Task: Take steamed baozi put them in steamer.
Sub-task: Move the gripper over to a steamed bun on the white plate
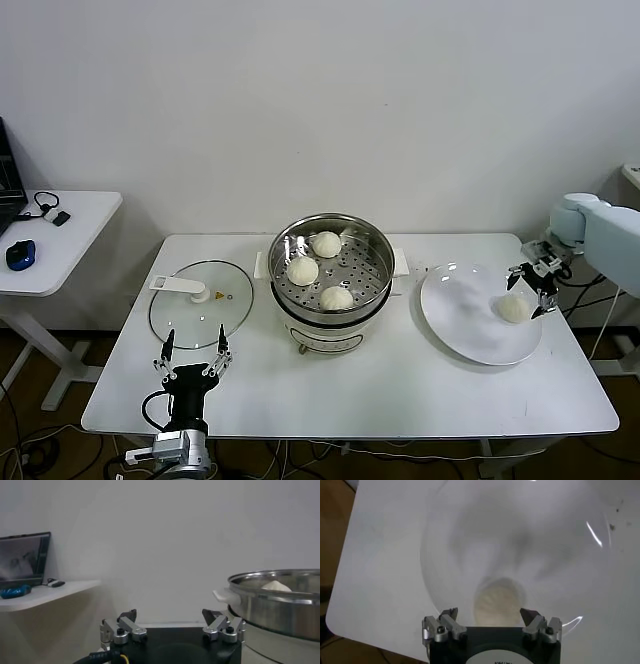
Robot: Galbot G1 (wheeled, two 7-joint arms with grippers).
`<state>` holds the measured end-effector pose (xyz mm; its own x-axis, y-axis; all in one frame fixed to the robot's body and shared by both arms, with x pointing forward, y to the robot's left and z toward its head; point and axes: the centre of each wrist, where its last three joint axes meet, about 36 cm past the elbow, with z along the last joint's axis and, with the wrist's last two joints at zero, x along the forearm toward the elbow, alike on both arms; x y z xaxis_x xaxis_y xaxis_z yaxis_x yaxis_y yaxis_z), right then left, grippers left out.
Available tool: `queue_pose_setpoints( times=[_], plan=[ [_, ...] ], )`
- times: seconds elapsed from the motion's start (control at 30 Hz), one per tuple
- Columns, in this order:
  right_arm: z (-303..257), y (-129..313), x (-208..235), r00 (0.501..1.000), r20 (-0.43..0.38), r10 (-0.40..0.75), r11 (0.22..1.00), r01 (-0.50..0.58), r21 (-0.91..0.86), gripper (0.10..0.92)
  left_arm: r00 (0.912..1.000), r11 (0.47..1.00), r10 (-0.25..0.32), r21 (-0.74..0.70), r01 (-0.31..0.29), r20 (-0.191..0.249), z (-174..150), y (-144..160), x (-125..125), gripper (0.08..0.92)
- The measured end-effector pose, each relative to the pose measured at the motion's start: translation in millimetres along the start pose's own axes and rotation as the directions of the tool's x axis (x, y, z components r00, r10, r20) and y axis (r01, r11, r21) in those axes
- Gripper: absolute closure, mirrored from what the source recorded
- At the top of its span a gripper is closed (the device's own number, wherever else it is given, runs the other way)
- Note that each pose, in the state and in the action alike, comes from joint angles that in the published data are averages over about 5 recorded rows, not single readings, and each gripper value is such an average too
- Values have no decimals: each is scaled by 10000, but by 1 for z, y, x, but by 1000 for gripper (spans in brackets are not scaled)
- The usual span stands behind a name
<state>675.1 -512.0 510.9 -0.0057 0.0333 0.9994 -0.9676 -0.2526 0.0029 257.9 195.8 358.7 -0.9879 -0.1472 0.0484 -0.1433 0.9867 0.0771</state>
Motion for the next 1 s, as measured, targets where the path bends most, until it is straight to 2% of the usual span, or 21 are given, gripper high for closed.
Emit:
queue_pose_setpoints(
  times=[0.53,1.0],
  plan=[
    [9,2,-32,9990,336,303,9993,-296,-228,200,10000,10000,-58,-34,58,63,3,1,-1,177],
    [15,1,-37,9984,390,420,9987,-408,-291,200,9999,10000,-68,21,68,95,3,1,-1,177]
  ],
)
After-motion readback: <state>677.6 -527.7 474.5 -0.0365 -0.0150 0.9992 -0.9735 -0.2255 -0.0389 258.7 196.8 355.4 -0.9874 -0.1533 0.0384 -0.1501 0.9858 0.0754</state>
